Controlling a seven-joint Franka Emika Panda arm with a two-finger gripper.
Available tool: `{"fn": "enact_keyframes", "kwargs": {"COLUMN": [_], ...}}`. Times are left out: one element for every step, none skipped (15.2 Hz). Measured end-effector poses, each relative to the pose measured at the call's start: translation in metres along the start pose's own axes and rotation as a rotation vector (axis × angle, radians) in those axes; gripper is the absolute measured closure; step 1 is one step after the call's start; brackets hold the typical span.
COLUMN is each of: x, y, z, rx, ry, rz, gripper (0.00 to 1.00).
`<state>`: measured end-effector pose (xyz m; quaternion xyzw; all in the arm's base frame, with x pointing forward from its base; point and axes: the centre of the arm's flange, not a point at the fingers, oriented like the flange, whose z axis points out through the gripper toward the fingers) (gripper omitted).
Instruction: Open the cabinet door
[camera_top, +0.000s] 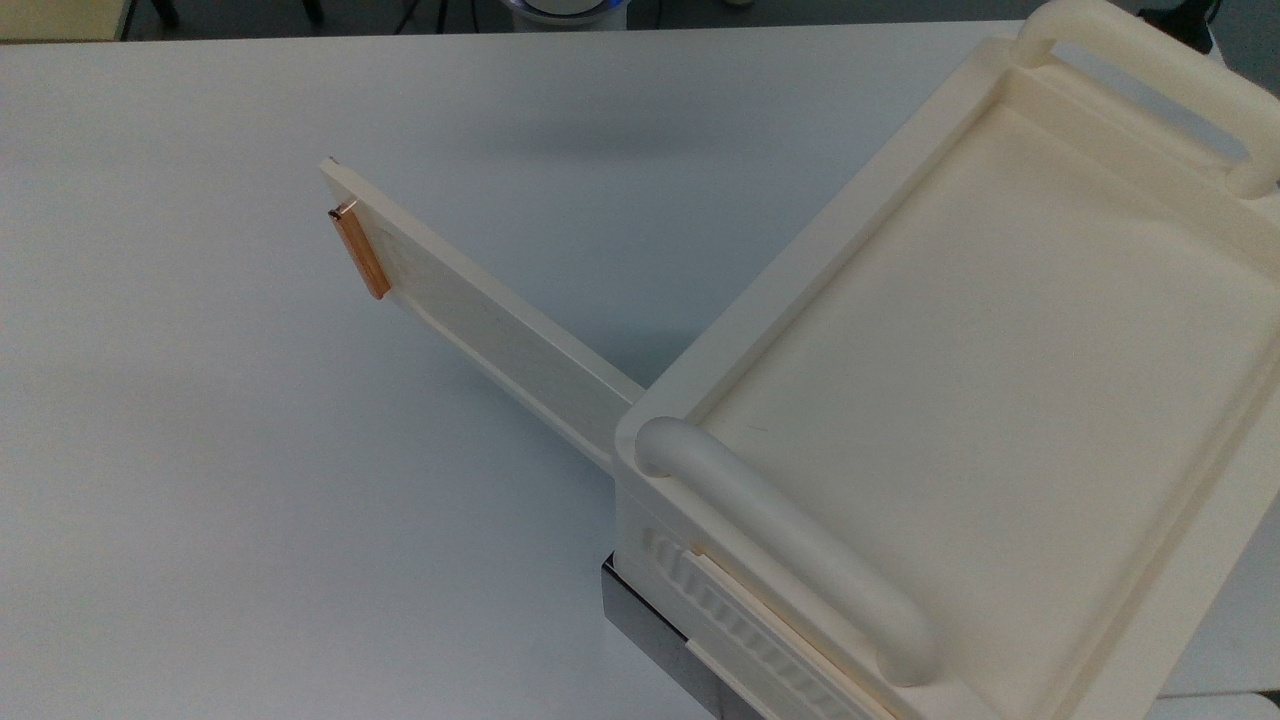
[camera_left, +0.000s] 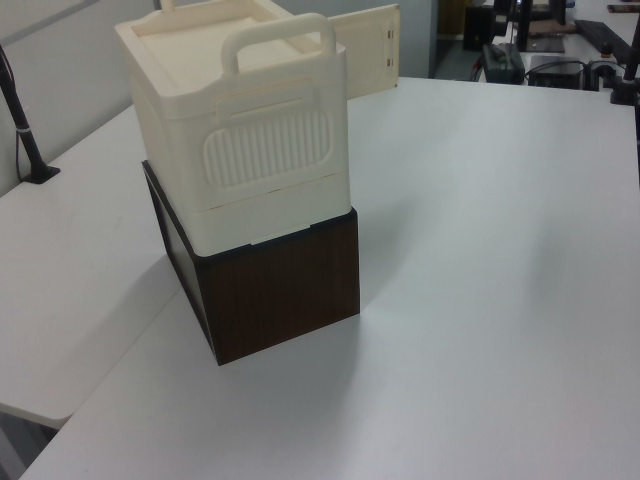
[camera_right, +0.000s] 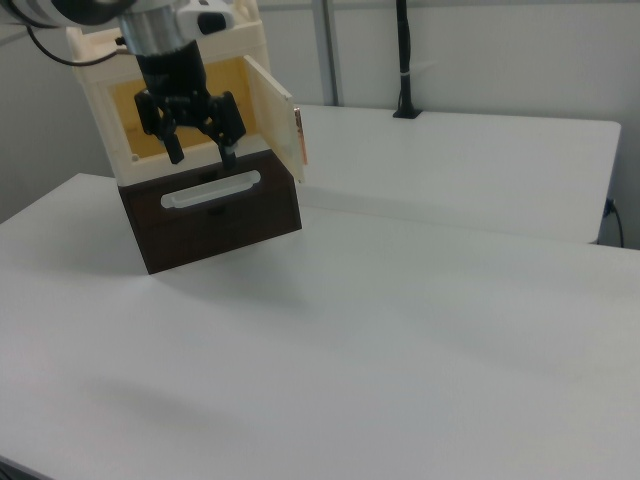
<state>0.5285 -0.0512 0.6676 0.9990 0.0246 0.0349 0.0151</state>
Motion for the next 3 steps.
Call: {"fn": "enact_keyframes", "kwargs": {"x": [0.002, 0.0031, 0.0034], "y": [0.0001, 0.0001, 0.0001], "z": [0.0037, 0.0057, 0.0062], "rx": [0.0, 0.0, 0.0], "ry": [-0.004, -0.007, -0.008], "rz": [0.0, 0.0, 0.0], "gripper": [0.0, 0.0, 0.0]}}
